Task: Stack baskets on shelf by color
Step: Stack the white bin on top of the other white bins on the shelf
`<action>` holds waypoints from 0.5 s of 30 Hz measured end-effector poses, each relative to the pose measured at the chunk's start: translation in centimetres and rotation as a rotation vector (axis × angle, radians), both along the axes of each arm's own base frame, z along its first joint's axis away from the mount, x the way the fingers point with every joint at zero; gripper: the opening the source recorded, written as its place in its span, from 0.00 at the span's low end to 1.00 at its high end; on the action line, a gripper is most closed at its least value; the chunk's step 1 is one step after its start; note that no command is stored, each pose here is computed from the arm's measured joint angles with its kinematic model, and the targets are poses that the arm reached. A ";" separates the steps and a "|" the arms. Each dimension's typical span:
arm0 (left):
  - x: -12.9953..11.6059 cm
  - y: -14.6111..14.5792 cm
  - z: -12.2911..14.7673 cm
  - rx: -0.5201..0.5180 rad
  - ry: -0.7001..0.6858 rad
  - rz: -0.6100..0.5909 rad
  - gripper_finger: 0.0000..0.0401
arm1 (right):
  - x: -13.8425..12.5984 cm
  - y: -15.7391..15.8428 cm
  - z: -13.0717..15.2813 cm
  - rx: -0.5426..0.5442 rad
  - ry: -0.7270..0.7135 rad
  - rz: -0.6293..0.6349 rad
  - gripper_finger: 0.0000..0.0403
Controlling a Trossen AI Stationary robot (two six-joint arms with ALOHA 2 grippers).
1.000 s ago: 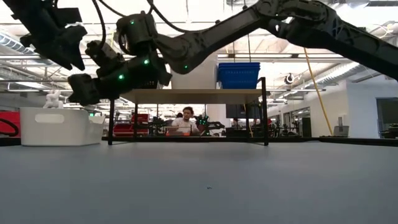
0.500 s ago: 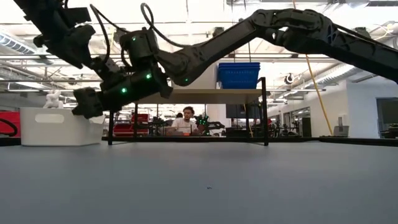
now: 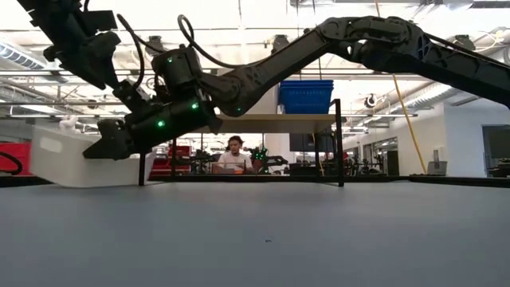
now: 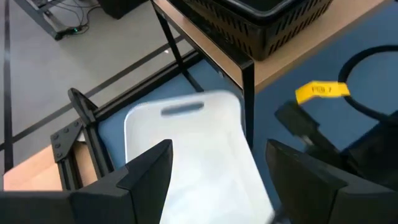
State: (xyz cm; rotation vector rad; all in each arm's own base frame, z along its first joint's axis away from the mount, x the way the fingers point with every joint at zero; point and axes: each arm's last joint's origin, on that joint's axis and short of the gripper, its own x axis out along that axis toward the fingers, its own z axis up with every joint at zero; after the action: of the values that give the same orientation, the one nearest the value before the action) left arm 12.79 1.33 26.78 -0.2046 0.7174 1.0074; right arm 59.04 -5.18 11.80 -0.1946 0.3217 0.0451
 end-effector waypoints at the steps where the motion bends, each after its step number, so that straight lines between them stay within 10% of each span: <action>1: 0.0 0.0 0.0 -0.004 0.000 -0.002 0.64 | 0.0 0.1 0.0 0.009 0.002 0.026 0.28; 15: -0.3 -0.5 -0.3 -0.078 0.041 -0.052 0.64 | -1.3 1.9 2.2 0.144 0.144 0.411 0.02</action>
State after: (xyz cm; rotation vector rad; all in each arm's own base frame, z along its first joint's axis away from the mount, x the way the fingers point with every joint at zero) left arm 12.50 0.80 26.46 -0.2326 0.7960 0.9375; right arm 57.72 -3.33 13.98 -0.1123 0.4164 0.4886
